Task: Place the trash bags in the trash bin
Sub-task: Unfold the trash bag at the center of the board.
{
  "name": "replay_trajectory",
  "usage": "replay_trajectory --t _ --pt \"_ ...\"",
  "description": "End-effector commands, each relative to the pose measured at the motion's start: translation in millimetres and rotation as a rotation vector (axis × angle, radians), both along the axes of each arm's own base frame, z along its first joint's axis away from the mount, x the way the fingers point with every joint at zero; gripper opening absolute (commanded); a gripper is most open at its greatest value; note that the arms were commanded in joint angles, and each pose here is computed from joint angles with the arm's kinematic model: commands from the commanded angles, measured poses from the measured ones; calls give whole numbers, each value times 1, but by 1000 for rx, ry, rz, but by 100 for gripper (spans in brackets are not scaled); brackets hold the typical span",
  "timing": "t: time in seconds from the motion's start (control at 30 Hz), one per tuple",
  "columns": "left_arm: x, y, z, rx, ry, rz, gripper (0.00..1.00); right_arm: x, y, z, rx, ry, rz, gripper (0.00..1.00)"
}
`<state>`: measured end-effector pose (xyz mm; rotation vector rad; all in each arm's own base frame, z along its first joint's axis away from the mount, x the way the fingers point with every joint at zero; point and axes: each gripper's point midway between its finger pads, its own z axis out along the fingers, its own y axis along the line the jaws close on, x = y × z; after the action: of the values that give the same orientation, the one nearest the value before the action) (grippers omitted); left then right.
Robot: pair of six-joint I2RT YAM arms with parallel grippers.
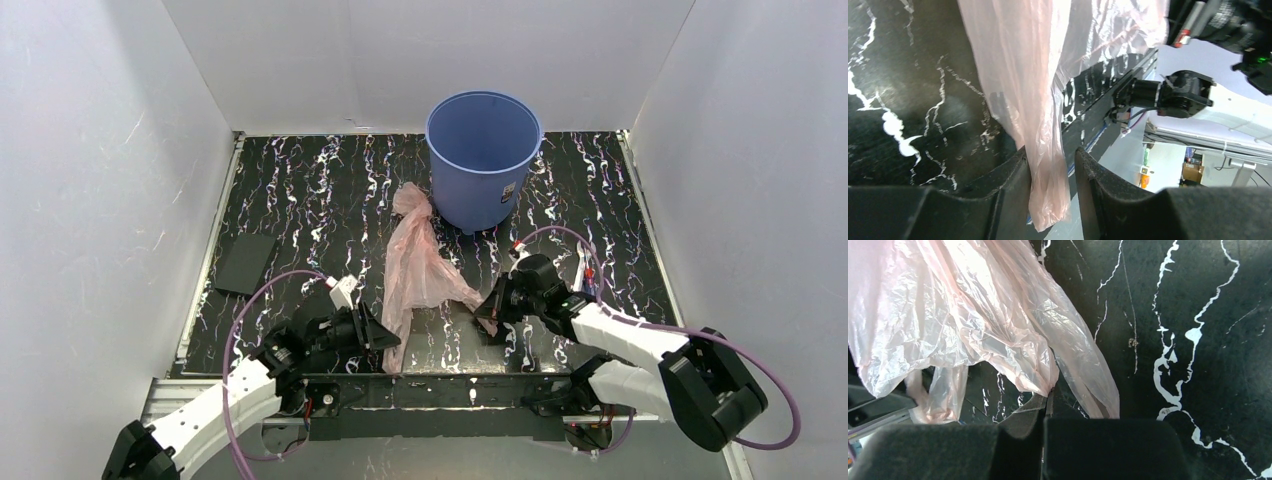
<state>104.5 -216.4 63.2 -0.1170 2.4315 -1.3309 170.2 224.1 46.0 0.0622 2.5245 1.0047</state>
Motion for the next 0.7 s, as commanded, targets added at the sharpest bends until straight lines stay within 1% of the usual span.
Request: replay_trajectory --t 0.0,0.23,0.47,0.6,0.67 --pt "3 -8 31 -84 -67 -14 34 11 14 16 62 -16 18 1" --pt "0 -10 23 -54 -40 -39 37 10 21 21 95 -6 39 1" --pt "-4 -23 29 -6 -56 -125 39 6 28 21 137 21 57 1" --pt "-6 -31 31 7 -75 -154 31 8 29 21 140 23 55 1" --pt "-2 -33 35 1 -97 -137 28 8 29 22 141 23 54 1"
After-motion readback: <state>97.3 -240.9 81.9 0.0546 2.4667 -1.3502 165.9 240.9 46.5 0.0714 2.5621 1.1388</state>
